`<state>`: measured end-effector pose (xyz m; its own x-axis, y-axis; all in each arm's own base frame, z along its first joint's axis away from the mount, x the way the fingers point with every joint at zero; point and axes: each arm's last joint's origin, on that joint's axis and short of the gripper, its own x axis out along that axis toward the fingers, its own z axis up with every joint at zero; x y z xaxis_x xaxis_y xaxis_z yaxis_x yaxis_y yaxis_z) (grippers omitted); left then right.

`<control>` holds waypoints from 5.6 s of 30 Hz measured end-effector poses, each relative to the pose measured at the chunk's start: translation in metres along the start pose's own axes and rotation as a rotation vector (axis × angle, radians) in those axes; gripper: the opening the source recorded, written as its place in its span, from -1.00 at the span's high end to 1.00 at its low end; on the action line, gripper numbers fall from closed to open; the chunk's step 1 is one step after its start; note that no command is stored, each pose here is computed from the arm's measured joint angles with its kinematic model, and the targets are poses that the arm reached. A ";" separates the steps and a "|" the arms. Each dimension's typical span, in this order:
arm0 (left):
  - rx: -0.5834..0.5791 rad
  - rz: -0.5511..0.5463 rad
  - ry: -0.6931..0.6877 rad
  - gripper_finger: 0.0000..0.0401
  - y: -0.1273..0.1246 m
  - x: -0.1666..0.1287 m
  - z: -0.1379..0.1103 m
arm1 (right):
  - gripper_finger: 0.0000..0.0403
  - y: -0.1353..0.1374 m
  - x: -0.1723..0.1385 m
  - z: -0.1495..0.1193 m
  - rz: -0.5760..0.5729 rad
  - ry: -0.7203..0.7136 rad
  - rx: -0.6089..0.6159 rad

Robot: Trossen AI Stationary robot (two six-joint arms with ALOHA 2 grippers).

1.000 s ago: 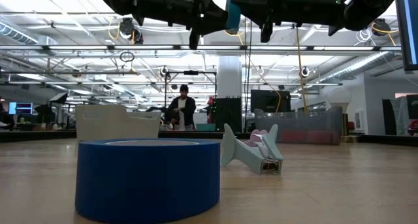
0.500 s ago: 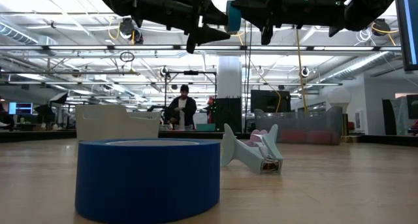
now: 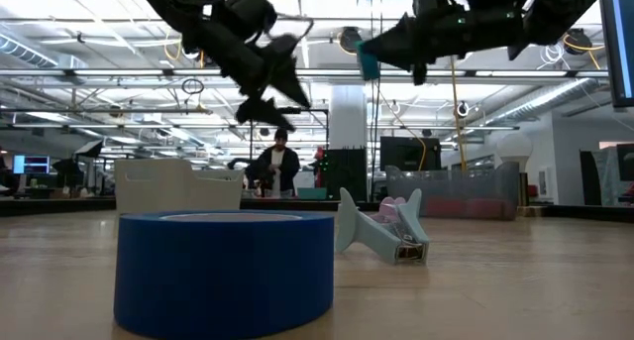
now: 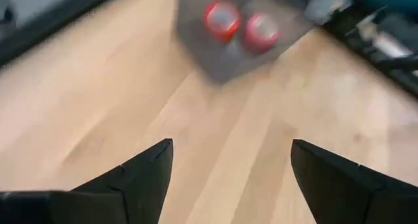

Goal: Pick and place Stapler, Stapler remover, tape
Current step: Put the light blue tape into the black bin, then put the blue tape into the black bin

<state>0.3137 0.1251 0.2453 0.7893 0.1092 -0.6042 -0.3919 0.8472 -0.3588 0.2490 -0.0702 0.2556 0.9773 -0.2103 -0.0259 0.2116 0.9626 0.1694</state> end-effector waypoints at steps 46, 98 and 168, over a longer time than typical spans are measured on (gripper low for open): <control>-0.043 0.165 0.003 -0.55 0.015 -0.003 -0.001 | 0.80 -0.081 -0.015 -0.083 -0.208 0.742 -0.033; 0.055 0.088 0.076 -0.55 -0.015 0.003 -0.014 | 0.84 -0.050 -0.063 -0.003 -0.207 0.388 0.130; -0.041 0.132 0.619 -0.55 -0.249 0.044 -0.157 | 0.98 -0.008 -0.164 -0.083 -0.002 0.019 0.259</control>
<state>0.3720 -0.1627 0.1961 0.3179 -0.1197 -0.9406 -0.4949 0.8252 -0.2722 0.0885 -0.0291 0.1772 0.9774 -0.2068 -0.0445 0.2063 0.8856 0.4161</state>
